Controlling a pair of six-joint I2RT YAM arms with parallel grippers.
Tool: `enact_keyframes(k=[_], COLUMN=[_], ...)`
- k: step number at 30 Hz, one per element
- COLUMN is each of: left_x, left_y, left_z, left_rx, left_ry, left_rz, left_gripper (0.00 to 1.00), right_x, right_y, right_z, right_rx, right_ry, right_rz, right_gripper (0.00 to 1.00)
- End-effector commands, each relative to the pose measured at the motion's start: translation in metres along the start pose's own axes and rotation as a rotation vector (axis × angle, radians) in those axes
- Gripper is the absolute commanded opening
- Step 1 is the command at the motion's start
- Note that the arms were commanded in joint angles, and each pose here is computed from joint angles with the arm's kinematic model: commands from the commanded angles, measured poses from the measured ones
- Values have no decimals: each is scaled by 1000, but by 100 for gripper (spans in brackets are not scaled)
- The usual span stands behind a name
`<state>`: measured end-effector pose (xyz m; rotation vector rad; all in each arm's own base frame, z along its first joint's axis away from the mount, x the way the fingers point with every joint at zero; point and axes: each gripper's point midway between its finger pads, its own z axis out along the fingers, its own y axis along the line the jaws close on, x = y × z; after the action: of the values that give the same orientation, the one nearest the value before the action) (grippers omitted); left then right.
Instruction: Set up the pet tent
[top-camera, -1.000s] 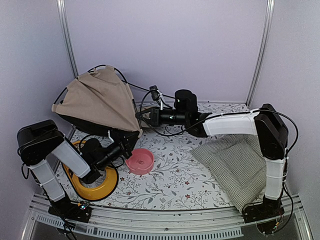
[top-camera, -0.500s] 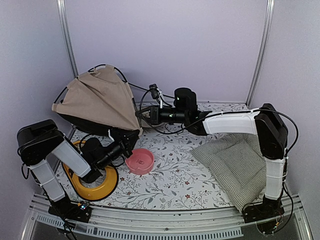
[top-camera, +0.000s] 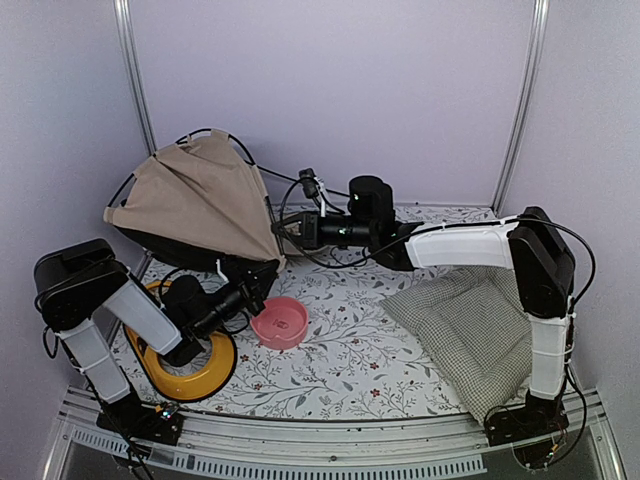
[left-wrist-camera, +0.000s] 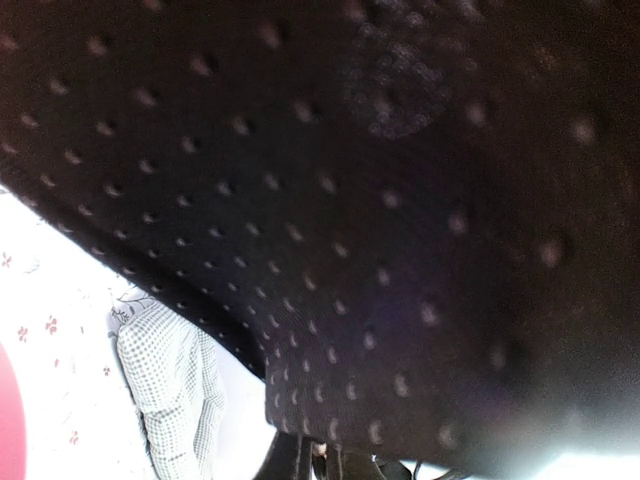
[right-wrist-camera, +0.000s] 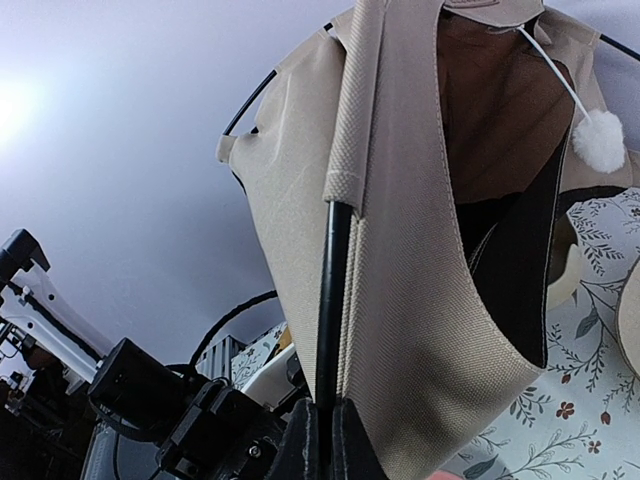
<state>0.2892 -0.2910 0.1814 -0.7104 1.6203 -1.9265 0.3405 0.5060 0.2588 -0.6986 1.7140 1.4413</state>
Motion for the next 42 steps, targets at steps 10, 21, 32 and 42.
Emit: enact_keyframes(k=[10, 21, 32, 42], left_x=[101, 100, 100, 99], left_y=[34, 33, 30, 27], left_z=[-29, -30, -30, -31], left_rx=[-106, -99, -86, -82], left_ry=[423, 421, 422, 421], left_rz=[-18, -16, -12, -8], left_gripper=[0, 0, 0, 0], right_x=[-122, -115, -108, -124], right_y=[25, 29, 21, 11], right_z=[-30, -29, -23, -23], right_rx=[-26, -17, -14, 1], right_ry=[-388, -379, -352, -371], right_rz=[-154, -156, -132, -134], right_gripper=[0, 0, 0, 0])
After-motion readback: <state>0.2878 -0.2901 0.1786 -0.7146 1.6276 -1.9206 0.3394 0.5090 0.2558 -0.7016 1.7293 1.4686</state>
